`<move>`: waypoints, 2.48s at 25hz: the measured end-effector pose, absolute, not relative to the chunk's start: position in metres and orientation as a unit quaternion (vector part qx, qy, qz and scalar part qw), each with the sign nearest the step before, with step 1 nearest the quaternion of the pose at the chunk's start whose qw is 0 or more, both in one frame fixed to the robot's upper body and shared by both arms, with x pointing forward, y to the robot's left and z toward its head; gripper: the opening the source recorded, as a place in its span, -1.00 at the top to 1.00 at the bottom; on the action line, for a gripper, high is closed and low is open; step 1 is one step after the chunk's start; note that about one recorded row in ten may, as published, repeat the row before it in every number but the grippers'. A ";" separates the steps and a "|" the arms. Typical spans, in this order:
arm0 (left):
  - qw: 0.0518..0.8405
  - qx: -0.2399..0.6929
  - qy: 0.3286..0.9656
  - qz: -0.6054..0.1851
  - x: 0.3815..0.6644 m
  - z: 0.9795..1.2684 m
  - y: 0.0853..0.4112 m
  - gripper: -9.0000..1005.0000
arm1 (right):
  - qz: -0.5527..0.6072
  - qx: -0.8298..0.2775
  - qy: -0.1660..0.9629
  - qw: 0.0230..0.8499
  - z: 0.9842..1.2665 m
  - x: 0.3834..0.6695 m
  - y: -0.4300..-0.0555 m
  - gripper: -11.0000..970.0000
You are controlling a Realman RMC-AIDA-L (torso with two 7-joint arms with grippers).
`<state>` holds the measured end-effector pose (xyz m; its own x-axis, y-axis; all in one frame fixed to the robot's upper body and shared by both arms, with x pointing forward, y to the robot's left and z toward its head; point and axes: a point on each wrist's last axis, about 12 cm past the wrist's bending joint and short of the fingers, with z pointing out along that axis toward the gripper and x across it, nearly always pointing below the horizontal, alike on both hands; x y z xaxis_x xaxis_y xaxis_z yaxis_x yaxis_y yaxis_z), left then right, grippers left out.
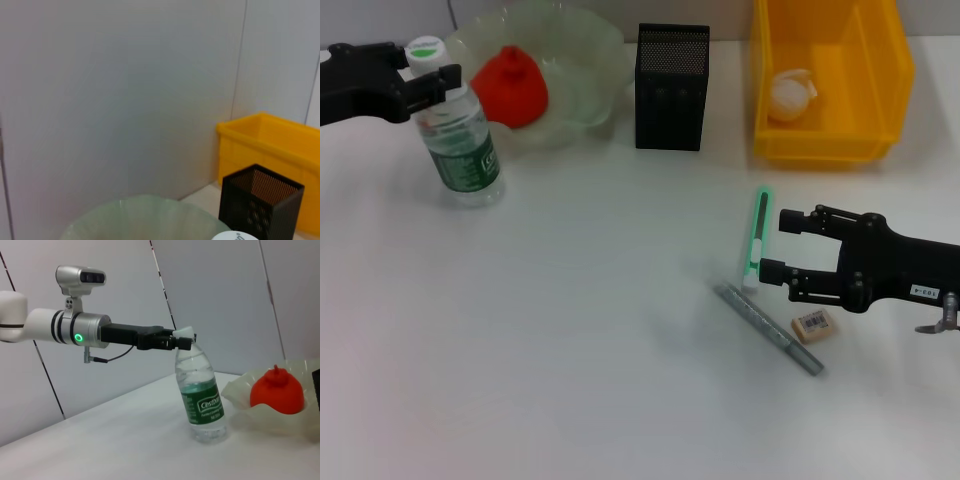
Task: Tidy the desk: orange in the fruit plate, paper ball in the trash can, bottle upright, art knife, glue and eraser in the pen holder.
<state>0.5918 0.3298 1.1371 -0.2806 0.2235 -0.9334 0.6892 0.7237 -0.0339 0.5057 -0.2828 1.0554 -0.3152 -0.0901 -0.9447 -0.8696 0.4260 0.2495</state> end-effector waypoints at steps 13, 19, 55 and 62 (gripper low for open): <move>0.525 0.278 0.772 -0.226 0.592 1.134 0.334 -0.03 | 0.413 -0.344 0.698 0.474 1.057 0.508 -0.282 -0.65; 0.531 0.275 0.766 -0.234 0.591 1.136 0.334 -0.29 | 0.414 -0.342 0.698 0.473 1.057 0.508 -0.281 -0.65; 0.521 0.371 0.632 -0.438 0.489 1.068 0.290 -0.63 | 0.280 -0.497 0.798 0.193 1.194 0.603 -0.248 -0.65; 0.494 0.388 0.655 -0.420 0.483 1.053 0.284 -0.63 | 0.163 -0.711 0.668 0.146 1.204 0.614 -0.195 -0.65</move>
